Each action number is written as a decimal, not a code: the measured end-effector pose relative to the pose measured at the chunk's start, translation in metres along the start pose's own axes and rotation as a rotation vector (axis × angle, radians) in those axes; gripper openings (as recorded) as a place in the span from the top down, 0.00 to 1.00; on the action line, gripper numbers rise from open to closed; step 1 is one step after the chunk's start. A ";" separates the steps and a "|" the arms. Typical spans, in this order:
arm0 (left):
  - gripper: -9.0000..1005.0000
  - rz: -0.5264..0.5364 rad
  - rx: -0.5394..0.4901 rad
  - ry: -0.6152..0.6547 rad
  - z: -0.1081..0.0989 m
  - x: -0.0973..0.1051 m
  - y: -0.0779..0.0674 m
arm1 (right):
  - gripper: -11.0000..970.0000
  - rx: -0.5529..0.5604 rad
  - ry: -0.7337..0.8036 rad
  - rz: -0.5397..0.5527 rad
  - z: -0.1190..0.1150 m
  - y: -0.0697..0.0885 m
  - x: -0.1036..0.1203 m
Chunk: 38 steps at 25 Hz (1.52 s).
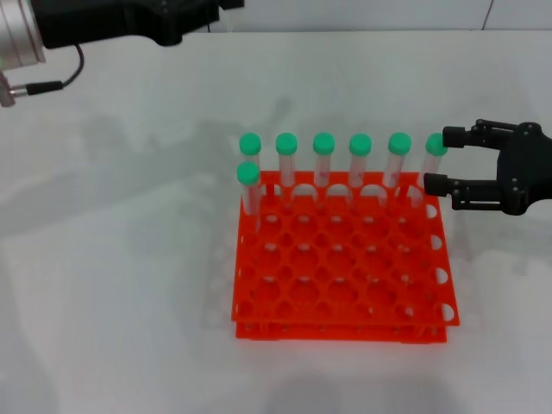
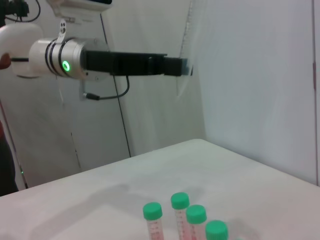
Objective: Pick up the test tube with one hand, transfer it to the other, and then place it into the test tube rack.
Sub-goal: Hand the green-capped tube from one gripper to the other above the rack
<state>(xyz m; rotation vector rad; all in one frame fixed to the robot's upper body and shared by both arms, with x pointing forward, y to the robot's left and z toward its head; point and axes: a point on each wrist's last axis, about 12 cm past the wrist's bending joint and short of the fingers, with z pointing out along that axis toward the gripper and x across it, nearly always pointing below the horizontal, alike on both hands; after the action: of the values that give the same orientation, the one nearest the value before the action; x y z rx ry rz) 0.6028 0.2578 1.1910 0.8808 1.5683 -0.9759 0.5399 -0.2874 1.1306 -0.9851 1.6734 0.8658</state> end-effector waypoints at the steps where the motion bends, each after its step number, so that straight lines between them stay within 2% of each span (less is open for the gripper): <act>1: 0.81 -0.001 0.012 -0.006 0.001 0.003 -0.002 | 0.17 0.000 -0.002 0.000 0.000 0.000 0.000; 7: 0.81 -0.023 0.089 -0.018 0.012 0.022 -0.013 | 0.18 -0.006 -0.005 0.002 0.000 0.001 0.000; 17: 0.81 -0.024 0.237 0.102 0.044 0.042 -0.034 | 0.18 -0.025 -0.018 0.003 -0.005 0.004 -0.001; 25: 0.81 -0.019 0.261 0.177 0.046 0.053 -0.038 | 0.18 -0.023 -0.052 0.027 -0.023 0.010 0.004; 38: 0.81 -0.009 0.283 0.247 0.048 0.064 -0.042 | 0.18 -0.009 -0.076 0.025 -0.032 0.009 0.002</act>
<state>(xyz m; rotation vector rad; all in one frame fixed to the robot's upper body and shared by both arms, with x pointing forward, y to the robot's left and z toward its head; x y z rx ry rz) 0.5709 0.2005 1.1283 1.2310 1.6641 -1.1485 0.5187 -0.3127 1.1383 -0.9281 1.6217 0.9165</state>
